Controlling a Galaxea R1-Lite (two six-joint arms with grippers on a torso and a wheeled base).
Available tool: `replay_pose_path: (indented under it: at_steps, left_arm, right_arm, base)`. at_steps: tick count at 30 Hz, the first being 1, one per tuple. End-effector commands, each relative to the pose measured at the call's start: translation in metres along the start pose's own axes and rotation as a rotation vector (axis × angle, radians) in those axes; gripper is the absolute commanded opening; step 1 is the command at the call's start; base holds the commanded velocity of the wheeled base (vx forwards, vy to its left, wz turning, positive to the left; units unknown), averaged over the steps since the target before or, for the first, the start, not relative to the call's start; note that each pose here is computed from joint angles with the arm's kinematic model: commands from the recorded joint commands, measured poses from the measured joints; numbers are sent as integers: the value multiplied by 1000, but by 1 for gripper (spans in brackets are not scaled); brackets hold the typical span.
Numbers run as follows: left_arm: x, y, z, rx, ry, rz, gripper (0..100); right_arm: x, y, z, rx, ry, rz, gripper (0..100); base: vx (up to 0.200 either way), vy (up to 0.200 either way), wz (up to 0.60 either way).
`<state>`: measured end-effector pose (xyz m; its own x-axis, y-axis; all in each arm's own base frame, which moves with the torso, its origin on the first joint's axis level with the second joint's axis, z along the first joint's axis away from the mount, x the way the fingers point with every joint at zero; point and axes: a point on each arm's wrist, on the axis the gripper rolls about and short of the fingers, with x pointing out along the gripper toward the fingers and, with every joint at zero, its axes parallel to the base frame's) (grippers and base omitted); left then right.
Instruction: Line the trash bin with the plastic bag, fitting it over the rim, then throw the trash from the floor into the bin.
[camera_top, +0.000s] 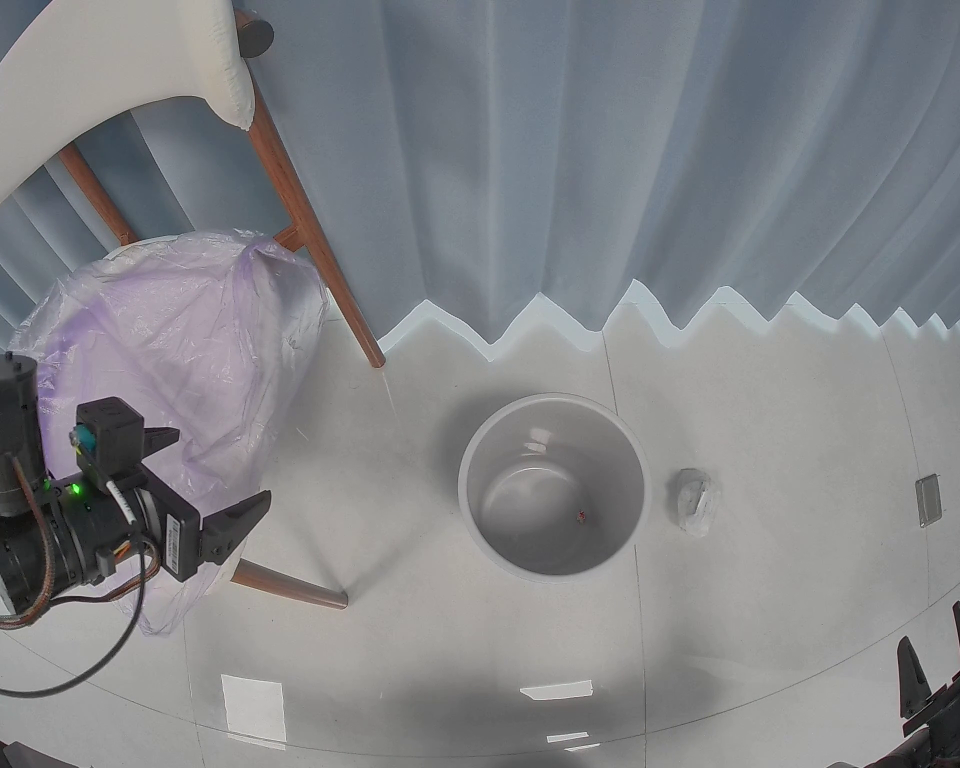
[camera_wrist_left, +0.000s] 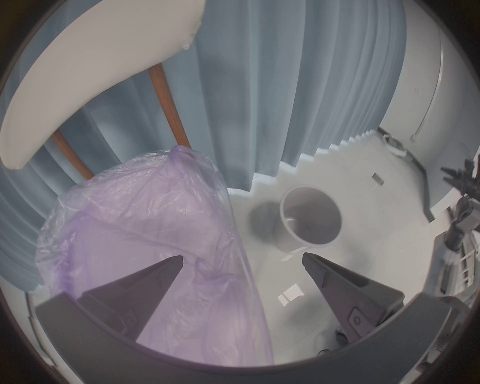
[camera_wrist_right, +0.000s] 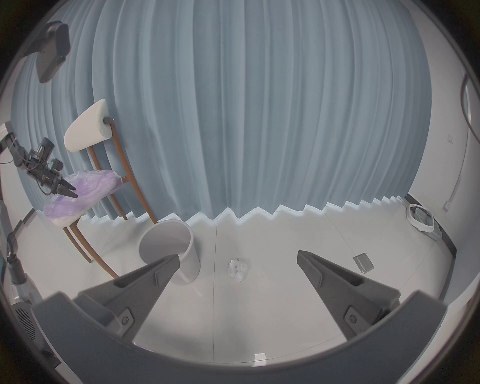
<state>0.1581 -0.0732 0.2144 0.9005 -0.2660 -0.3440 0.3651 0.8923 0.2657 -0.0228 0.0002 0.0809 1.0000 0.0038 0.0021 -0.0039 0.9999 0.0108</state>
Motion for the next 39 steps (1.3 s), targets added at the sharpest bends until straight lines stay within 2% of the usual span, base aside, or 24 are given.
replay_pose_path:
  at_steps: [1, 4, 7, 12, 27, 28, 39]
  left_arm:
    - [28, -6, 3, 60, 67, 39, 100]
    - [41, -12, 11, 82, 62, 47, 100]
    - [53, -15, 15, 118, 85, 90, 100]
    - [66, -17, 16, 131, 110, 125, 100]
    - [71, -12, 10, 131, 149, 184, 100]
    - [71, -11, 10, 130, 151, 188, 0]
    - [65, 1, 5, 102, 143, 232, 0]
  right_arm:
    - [0, 0, -5, 0, 1, 1, 100]
    - [0, 0, -5, 0, 1, 1, 100]
    - [0, 0, -5, 0, 1, 1, 100]
    - [0, 0, -5, 1, 1, 1, 100]
    - [0, 0, -5, 1, 1, 1, 100]
    - [0, 0, -5, 1, 1, 1, 100]
    - [0, 0, -5, 1, 1, 1, 100]
  base:
    - [0, 0, 0]
    - [0, 0, 0]
    - [0, 0, 0]
    - [0, 0, 0]
    - [0, 0, 0]
    - [0, 0, 0]
    - [0, 0, 0]
